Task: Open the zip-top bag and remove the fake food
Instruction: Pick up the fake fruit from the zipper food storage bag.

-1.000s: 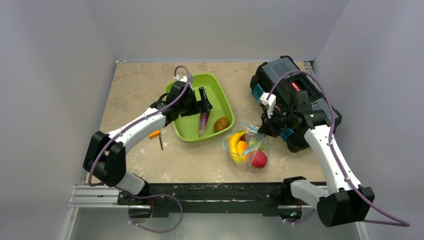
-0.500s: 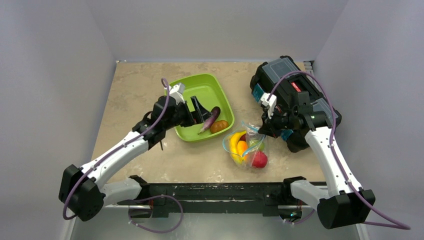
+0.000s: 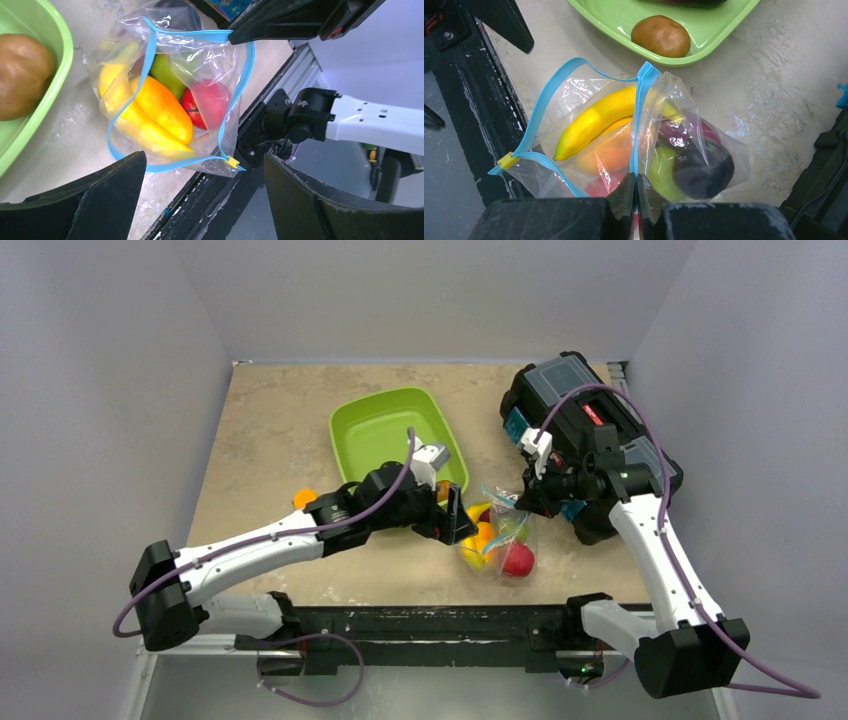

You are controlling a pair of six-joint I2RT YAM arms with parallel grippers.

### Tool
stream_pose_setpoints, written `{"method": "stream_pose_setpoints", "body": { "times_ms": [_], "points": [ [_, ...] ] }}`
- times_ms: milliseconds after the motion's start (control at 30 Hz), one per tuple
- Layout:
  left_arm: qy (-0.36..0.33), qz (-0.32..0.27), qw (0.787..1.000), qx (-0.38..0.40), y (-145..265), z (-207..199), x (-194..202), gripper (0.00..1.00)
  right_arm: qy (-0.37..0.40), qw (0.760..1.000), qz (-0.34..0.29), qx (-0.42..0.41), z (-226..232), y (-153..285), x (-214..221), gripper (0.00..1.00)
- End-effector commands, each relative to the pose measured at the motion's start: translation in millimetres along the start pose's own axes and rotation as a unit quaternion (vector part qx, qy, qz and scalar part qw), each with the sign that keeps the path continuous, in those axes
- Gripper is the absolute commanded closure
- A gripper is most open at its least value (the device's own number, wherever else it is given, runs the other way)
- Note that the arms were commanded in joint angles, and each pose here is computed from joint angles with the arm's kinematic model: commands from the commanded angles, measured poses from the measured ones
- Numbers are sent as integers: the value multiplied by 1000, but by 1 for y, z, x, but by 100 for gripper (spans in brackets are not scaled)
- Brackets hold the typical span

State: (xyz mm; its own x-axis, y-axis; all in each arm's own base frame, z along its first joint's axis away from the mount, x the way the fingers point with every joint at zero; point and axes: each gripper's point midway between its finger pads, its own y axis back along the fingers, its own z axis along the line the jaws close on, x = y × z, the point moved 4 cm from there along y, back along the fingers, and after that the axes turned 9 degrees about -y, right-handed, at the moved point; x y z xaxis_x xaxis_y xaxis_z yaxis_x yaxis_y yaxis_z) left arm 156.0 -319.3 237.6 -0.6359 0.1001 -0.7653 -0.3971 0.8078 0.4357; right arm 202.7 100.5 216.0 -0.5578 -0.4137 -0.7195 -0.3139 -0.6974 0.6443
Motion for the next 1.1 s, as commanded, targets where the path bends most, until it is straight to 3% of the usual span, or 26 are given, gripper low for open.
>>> {"method": "stream_pose_setpoints", "body": {
  "times_ms": [0,233,733,1067],
  "points": [
    [-67,-1,998,-18,-17,-8,-8,17,17,1000,-24,-6,4,3,-7,100],
    [-98,22,993,-63,-50,1,4,30,16,999,-26,-13,6,2,-6,100],
    [-146,28,972,-180,-97,45,22,44,4,999,-19,-26,3,-8,1,100],
    [-157,11,975,-160,-116,44,21,49,0,1000,-10,-28,0,-12,4,100]
  ]
}}
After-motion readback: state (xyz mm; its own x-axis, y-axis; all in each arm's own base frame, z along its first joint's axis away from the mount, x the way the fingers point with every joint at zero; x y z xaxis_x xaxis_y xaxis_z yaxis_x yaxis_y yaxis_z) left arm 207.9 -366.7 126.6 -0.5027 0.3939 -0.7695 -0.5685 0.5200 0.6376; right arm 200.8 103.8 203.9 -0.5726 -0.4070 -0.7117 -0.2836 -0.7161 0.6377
